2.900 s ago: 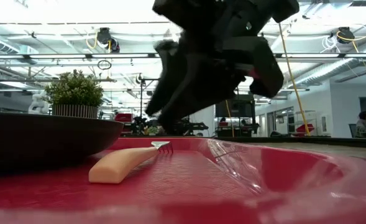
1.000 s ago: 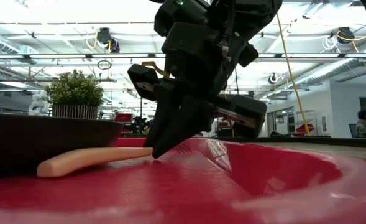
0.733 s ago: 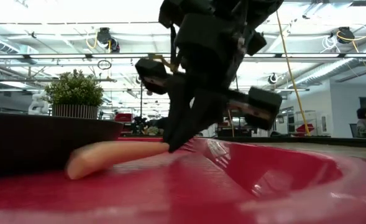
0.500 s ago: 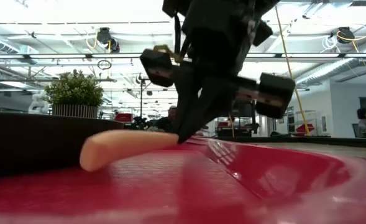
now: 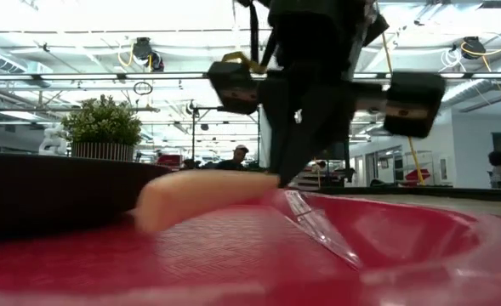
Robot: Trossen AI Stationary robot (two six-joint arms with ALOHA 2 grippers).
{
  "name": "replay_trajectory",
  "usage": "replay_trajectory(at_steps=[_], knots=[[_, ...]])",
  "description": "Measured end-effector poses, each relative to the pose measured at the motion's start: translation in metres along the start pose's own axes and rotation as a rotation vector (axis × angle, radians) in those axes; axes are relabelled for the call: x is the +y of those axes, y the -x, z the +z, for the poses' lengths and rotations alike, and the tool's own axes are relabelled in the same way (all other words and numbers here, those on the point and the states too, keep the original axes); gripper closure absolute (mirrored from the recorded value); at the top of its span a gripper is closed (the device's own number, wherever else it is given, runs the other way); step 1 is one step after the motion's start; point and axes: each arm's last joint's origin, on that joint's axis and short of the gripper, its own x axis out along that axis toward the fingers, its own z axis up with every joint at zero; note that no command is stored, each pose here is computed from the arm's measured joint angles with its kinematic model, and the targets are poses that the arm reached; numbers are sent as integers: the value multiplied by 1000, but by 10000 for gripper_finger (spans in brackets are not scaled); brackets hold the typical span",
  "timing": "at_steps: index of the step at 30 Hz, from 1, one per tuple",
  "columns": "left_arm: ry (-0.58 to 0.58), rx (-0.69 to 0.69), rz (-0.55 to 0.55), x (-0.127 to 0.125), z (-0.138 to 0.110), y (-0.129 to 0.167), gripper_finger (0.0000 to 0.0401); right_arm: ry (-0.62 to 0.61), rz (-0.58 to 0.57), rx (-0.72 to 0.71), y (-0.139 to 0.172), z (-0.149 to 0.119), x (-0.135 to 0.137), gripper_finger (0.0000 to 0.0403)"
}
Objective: Pick and place plate/cup/fork/spoon on tray
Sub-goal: Put the orange fork on the red serving tray on the right side of the black plate
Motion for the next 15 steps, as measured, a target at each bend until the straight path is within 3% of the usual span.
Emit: replay_trajectory(at_steps=[5, 15], knots=[[-77, -64, -55, -27, -13, -10, 123, -90, 2, -9, 20, 11, 5, 402], [-29, 0, -105, -62, -24, -10, 123, -369, -39, 39, 53, 14, 22, 403]])
